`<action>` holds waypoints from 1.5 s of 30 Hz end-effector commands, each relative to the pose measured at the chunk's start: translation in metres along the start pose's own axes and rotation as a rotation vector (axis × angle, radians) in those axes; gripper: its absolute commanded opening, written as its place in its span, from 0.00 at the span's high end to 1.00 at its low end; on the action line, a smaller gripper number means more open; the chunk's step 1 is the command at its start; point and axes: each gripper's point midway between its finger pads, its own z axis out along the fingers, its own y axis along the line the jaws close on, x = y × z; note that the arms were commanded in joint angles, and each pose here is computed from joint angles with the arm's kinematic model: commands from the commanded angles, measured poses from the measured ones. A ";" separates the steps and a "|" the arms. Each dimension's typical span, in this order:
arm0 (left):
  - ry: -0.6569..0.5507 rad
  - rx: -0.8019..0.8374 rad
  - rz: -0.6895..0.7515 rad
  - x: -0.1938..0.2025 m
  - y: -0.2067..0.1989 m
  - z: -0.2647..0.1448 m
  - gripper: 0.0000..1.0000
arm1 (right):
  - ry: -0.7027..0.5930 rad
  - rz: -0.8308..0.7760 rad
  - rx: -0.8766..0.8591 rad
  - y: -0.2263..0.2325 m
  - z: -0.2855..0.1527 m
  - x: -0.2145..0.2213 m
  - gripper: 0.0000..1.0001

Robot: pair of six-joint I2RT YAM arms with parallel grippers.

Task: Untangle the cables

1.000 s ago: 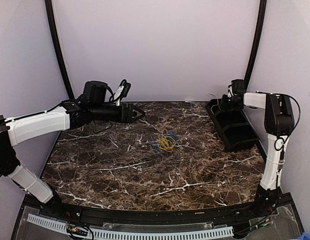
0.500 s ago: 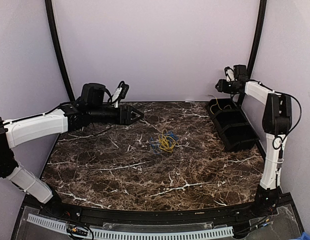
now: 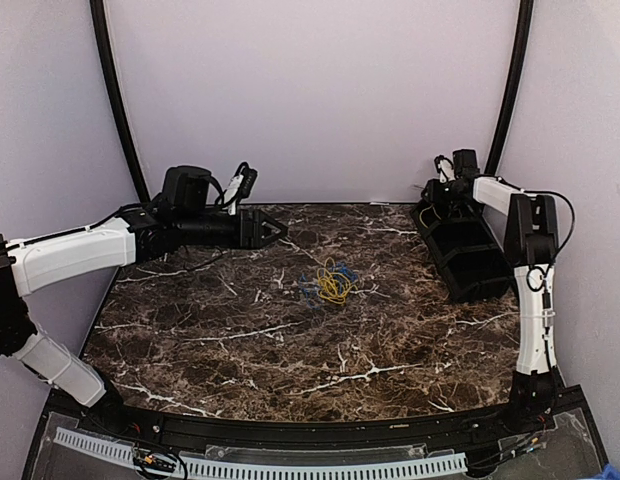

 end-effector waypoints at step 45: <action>0.010 0.047 -0.011 0.001 -0.006 0.010 0.38 | 0.098 -0.066 -0.108 0.022 -0.011 0.018 0.47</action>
